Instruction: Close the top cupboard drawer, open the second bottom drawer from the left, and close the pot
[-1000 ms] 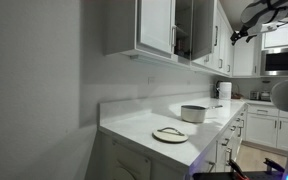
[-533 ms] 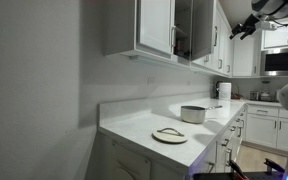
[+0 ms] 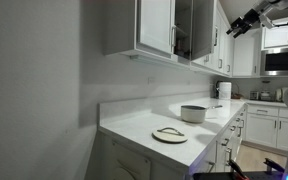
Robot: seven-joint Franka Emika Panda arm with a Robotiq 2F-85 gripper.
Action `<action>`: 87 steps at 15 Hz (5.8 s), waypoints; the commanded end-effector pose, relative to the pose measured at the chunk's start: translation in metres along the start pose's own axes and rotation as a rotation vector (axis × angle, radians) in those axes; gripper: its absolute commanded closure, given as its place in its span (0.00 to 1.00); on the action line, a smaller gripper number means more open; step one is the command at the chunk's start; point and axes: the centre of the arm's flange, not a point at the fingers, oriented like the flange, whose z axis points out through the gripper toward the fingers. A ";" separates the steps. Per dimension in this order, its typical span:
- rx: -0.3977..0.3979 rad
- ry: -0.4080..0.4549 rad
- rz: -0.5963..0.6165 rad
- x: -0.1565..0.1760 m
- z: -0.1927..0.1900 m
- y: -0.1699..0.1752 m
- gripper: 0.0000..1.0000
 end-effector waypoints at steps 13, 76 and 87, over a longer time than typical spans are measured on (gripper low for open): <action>0.188 0.024 -0.250 -0.013 0.016 0.053 0.00; -0.113 0.060 -0.143 0.100 0.218 -0.111 0.00; 0.007 -0.252 -0.358 0.082 0.224 -0.119 0.00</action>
